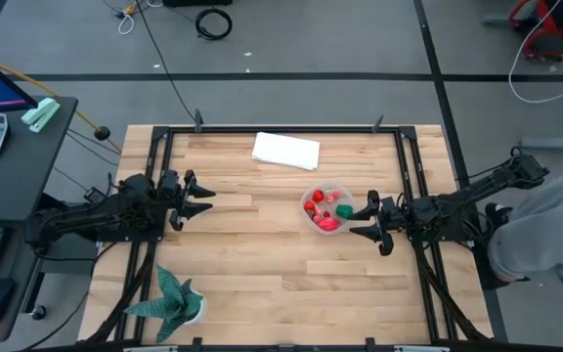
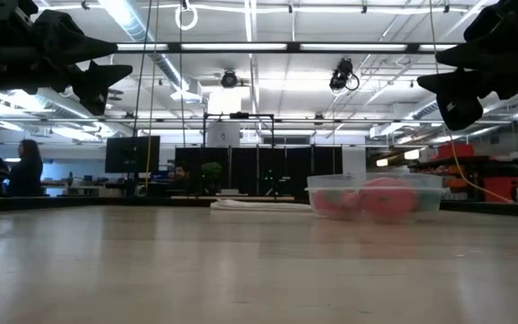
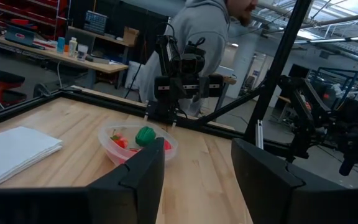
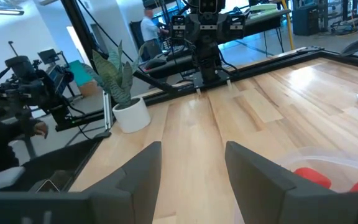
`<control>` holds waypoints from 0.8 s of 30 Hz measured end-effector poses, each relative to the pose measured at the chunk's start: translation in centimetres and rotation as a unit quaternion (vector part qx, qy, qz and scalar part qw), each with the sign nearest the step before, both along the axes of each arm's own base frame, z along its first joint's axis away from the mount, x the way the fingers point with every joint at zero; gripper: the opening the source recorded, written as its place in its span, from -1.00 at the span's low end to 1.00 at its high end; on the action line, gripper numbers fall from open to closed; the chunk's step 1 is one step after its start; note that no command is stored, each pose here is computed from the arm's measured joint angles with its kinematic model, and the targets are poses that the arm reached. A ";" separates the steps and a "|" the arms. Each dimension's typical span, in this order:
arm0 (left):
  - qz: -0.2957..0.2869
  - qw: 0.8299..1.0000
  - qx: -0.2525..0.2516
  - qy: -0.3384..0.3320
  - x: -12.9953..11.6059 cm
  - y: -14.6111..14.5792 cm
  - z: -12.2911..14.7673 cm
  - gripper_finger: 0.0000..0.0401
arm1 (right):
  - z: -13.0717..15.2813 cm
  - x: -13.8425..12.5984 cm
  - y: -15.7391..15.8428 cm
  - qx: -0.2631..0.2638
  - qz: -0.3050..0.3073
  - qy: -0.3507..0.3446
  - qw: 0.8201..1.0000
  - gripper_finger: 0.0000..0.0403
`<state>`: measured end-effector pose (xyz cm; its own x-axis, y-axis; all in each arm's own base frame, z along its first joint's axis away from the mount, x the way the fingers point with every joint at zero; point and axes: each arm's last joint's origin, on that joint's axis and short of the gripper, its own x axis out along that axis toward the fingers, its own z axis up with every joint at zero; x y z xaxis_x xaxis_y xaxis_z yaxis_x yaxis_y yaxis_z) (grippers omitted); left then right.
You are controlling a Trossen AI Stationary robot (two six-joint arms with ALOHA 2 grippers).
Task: Pick and placing Produce into tupperware
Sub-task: Return to Home Position
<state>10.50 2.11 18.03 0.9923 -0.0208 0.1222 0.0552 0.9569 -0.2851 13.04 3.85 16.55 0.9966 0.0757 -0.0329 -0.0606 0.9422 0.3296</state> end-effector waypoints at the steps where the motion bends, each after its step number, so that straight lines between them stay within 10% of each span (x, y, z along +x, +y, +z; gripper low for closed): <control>1: 0.000 1.000 0.000 0.000 0.0 0.0 0.0 -0.03 | 0.0 0.0 0.0 0.000 0.000 0.000 1.000 -0.07; 24: 0.000 1.000 0.000 0.000 0.0 0.0 0.0 -0.06 | 0.0 0.0 0.0 0.000 0.000 0.000 1.000 -0.07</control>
<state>10.50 2.11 18.03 0.9923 -0.0212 0.1222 0.0556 0.9569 -0.2851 13.04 3.85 16.55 0.9966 0.0753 -0.0326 -0.0604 0.9422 0.3296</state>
